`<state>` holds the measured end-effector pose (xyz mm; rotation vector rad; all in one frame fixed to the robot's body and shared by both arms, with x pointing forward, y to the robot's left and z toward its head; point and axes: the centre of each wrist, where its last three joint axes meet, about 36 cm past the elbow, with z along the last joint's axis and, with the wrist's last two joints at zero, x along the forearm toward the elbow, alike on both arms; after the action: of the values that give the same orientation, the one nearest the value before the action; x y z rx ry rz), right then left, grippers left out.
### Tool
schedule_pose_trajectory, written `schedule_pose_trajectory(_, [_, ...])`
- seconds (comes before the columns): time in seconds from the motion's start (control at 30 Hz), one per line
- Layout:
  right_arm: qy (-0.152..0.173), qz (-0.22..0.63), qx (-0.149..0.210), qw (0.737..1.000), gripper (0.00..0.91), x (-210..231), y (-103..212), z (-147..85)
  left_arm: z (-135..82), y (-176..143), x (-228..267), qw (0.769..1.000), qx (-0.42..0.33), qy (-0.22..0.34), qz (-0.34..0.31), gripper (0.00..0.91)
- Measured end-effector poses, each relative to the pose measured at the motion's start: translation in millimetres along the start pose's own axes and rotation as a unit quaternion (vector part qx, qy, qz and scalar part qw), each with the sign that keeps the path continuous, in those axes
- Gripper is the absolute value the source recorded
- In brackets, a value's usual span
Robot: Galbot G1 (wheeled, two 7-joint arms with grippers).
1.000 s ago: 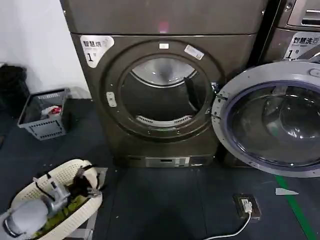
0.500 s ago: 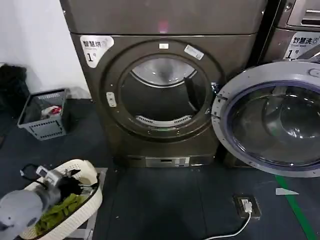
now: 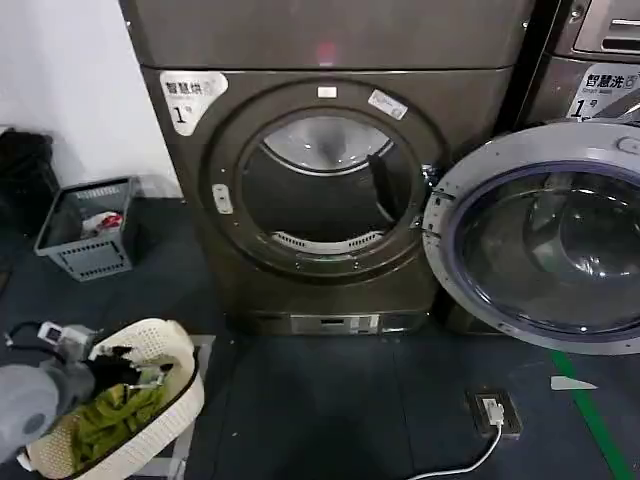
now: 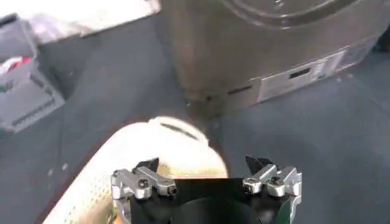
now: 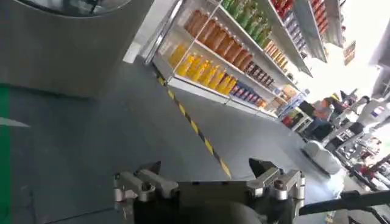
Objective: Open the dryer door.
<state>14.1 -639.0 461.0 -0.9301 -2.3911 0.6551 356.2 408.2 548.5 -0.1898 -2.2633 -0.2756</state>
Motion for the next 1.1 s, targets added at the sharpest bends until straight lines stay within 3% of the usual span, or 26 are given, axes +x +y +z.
schedule_pose_trajectory(0.73, [0.003, -0.004, 0.001, 1.000, 0.907, -2, 3, 1, 36, 53, -15, 0.978, 0.181, 0.098, -0.036, 0.907])
schedule_pose_trajectory(1.1, [0.004, -0.007, 0.006, 1.000, 0.907, -2, 3, 1, 38, 58, -17, 0.973, 0.202, 0.105, -0.034, 0.907])
